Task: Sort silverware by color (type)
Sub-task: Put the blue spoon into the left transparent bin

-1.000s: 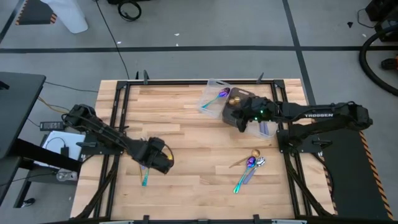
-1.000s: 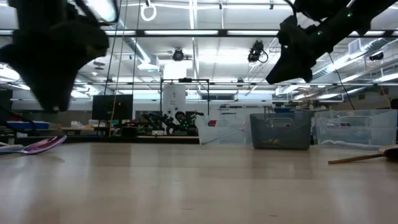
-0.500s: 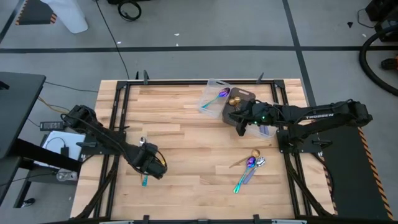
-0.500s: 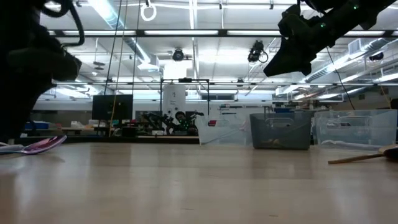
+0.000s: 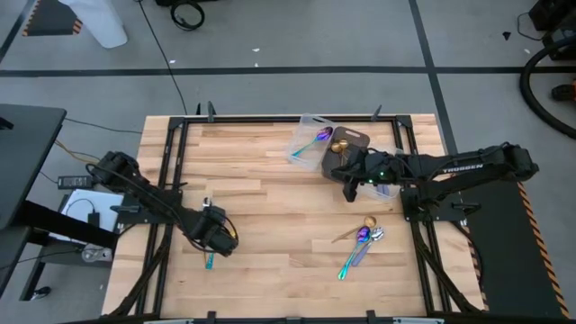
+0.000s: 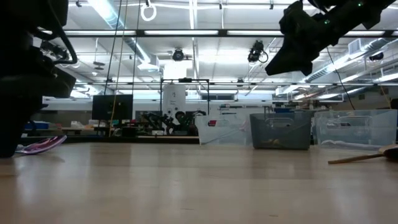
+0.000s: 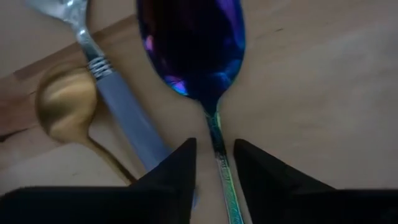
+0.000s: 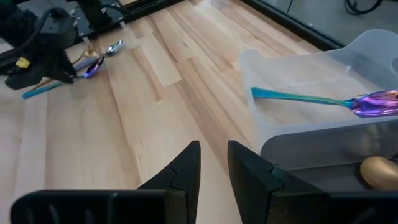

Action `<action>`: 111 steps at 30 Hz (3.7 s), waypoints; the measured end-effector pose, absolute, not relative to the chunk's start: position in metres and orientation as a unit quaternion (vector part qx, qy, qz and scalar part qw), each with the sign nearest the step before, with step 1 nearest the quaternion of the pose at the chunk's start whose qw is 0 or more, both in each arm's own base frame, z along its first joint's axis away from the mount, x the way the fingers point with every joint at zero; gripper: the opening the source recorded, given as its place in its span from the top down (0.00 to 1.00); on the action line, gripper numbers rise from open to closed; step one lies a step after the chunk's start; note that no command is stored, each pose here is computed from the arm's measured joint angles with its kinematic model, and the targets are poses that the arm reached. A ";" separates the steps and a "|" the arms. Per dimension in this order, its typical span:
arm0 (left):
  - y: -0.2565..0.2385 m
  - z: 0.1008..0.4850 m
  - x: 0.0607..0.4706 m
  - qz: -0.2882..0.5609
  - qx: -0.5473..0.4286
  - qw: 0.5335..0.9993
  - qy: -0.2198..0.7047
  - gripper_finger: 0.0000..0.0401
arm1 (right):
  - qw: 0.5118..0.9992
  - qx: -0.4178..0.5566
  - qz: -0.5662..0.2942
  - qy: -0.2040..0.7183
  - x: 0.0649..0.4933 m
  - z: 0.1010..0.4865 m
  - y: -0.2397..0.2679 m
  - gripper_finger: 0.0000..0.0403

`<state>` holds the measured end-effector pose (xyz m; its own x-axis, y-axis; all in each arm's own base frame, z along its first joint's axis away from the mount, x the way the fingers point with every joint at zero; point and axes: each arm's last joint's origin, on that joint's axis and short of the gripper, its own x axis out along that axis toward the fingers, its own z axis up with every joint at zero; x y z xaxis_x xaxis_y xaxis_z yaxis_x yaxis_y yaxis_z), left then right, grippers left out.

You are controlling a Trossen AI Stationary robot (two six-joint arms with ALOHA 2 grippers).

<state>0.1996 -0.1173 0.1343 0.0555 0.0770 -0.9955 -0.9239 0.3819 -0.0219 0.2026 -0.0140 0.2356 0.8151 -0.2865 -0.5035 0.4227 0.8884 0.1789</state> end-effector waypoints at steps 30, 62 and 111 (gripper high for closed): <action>-0.104 0.155 0.245 0.334 -0.241 0.799 0.438 0.96 | 0.936 0.118 -0.224 0.244 0.201 0.234 -0.010 0.78; 0.026 0.178 0.335 0.273 -0.114 0.930 0.216 0.96 | 0.939 0.107 -0.216 0.246 0.214 0.226 -0.009 0.78; 0.162 0.188 0.414 0.249 -0.053 0.932 0.258 0.96 | 0.941 0.091 -0.210 0.249 0.214 0.226 -0.009 0.78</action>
<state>0.4144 0.1624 0.1882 0.7421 0.4372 -0.5081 -0.4924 0.8699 0.0294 0.2140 -0.0087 0.2262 0.7878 -0.3506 -0.5064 0.4408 0.8952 0.0660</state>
